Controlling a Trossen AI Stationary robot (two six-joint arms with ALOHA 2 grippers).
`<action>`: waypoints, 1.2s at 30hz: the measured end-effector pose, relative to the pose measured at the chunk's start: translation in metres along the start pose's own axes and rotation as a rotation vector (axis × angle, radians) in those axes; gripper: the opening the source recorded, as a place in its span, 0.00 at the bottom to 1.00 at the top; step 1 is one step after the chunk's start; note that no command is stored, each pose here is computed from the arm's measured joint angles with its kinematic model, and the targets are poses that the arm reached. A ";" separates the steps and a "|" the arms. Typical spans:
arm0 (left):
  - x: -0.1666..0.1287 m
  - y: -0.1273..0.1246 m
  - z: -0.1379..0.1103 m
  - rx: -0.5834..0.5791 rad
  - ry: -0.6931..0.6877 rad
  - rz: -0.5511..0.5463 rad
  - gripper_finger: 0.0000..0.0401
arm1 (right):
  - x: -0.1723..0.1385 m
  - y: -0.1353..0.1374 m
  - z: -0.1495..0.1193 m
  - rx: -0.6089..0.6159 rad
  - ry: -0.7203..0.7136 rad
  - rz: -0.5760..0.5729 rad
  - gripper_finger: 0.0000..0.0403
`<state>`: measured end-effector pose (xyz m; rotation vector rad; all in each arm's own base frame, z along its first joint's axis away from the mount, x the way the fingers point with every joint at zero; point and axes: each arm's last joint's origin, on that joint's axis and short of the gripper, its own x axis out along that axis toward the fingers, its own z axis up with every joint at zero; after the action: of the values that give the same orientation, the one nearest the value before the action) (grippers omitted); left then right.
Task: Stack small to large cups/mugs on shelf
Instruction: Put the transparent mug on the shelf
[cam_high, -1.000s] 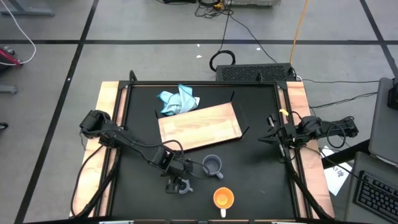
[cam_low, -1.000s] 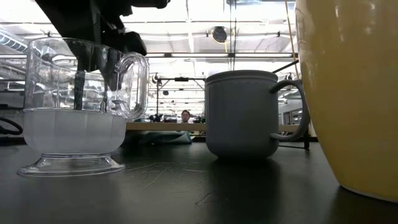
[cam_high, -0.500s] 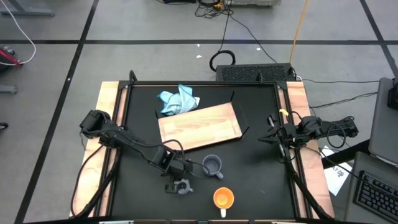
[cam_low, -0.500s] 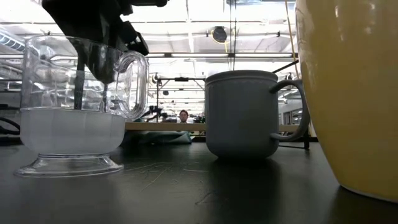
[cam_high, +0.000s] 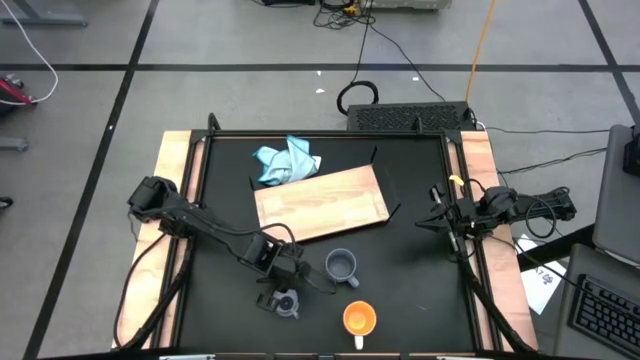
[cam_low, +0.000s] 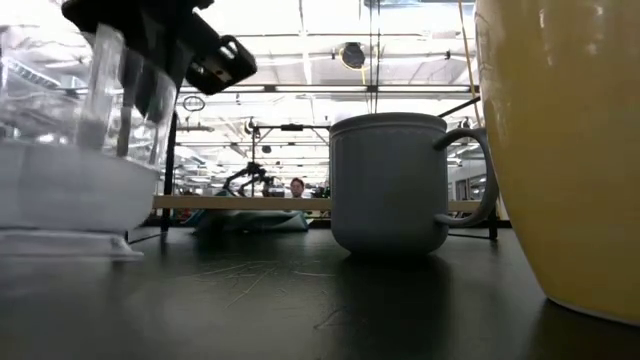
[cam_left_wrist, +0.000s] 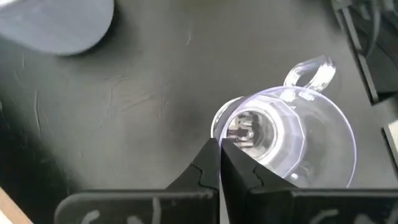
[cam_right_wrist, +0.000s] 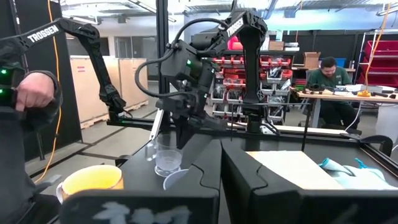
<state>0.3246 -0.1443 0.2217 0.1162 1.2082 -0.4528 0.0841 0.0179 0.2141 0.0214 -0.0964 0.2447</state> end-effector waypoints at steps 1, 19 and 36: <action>-0.003 0.000 0.001 0.015 0.005 -0.003 0.01 | 0.000 0.000 0.000 0.000 0.000 0.000 0.00; -0.067 0.015 0.030 0.350 -0.008 0.031 0.00 | 0.000 0.000 0.000 0.000 -0.001 0.000 0.00; -0.086 0.059 0.026 0.434 0.023 0.054 0.00 | 0.000 0.000 0.000 0.000 -0.001 0.000 0.00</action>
<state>0.3470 -0.0761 0.3016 0.5257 1.1110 -0.6628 0.0841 0.0178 0.2143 0.0215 -0.0975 0.2447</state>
